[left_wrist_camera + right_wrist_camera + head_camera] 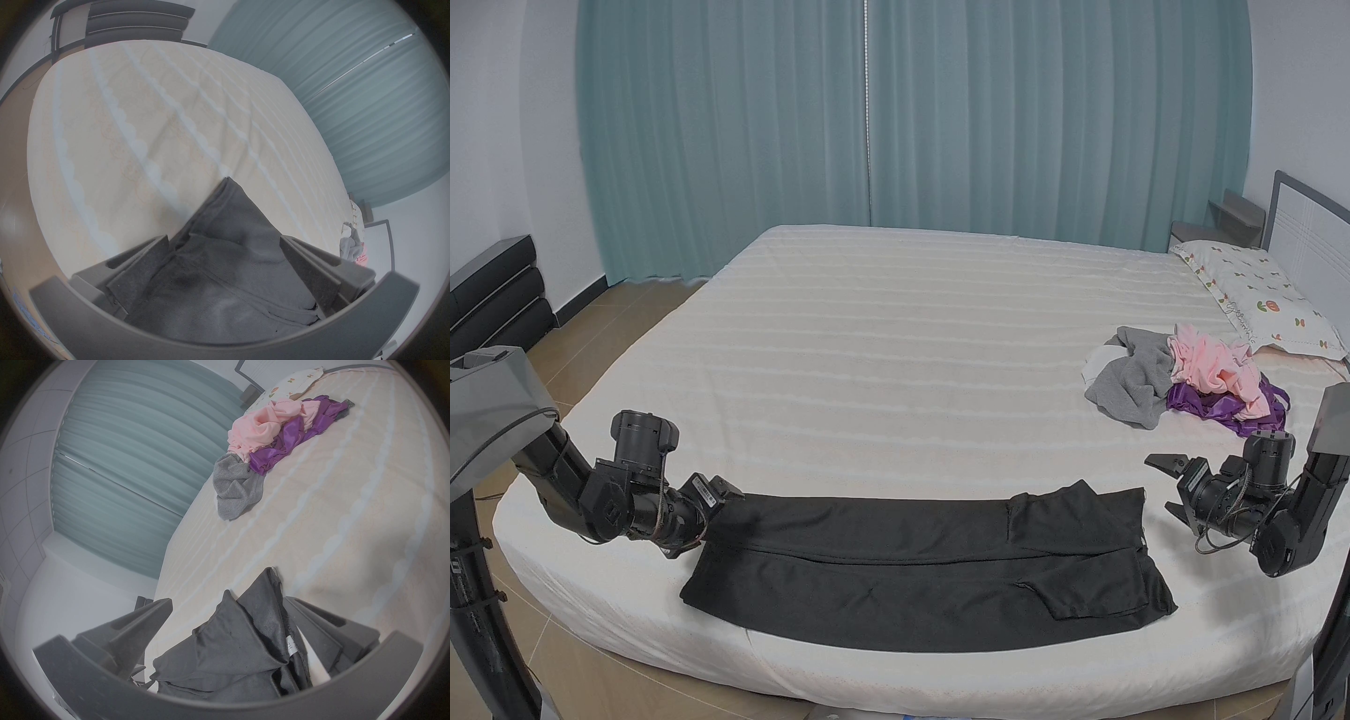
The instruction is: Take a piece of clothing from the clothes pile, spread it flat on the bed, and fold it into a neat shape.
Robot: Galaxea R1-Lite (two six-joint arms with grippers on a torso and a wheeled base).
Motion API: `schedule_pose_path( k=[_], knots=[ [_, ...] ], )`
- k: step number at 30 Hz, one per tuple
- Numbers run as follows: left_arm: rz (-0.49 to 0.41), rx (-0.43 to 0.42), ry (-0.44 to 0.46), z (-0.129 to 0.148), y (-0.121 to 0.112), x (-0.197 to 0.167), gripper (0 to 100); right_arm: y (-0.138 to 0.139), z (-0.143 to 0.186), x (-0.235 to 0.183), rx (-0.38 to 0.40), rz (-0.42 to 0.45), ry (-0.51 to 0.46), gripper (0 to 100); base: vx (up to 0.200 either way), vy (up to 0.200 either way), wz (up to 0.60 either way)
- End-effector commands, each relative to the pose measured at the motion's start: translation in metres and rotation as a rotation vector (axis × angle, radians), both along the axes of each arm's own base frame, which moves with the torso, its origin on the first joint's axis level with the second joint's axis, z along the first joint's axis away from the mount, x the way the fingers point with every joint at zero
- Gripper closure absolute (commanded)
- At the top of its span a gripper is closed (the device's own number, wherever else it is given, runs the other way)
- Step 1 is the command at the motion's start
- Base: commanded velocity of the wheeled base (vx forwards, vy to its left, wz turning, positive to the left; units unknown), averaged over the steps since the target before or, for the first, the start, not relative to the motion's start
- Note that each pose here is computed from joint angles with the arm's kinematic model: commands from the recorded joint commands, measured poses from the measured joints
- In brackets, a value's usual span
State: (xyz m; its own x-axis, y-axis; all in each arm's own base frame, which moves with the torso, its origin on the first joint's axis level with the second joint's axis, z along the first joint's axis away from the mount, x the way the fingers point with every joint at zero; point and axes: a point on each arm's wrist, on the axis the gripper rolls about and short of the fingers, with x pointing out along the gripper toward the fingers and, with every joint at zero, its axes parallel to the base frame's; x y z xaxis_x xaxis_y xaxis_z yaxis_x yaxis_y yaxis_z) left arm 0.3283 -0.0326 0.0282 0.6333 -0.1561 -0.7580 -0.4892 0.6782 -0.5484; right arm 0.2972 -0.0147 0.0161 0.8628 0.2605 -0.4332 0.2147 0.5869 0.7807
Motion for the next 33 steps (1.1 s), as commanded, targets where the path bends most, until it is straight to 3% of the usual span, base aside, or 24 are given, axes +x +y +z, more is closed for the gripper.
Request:
schedule_pose_path(
  k=[1,5,10,16,20,33],
  knots=[
    [-0.013,0.010,0.020,-0.007,-0.006,0.000,100,0.006,0.003,-0.002,-0.005,0.014,-0.003,0,0.000,0.000,0.00],
    [0.003,0.027,0.017,-0.007,-0.005,0.001,100,0.016,0.008,-0.005,-0.028,0.012,-0.011,0,0.000,0.000,0.00],
    [0.005,0.030,-0.013,0.002,-0.006,-0.001,100,0.039,0.012,-0.008,-0.078,0.011,0.062,0,0.000,0.000,0.00],
    [0.009,0.027,-0.046,0.011,-0.006,0.000,100,0.059,0.019,-0.014,-0.110,0.039,0.082,0,0.000,0.000,0.00],
    [0.012,0.023,-0.050,0.012,-0.006,0.001,100,0.067,0.025,-0.013,-0.145,0.012,0.096,0,0.000,0.000,0.00],
    [0.015,0.021,-0.050,0.010,-0.006,0.003,100,0.071,-0.016,-0.008,-0.176,0.026,0.235,0,0.000,0.000,0.00]
  ],
)
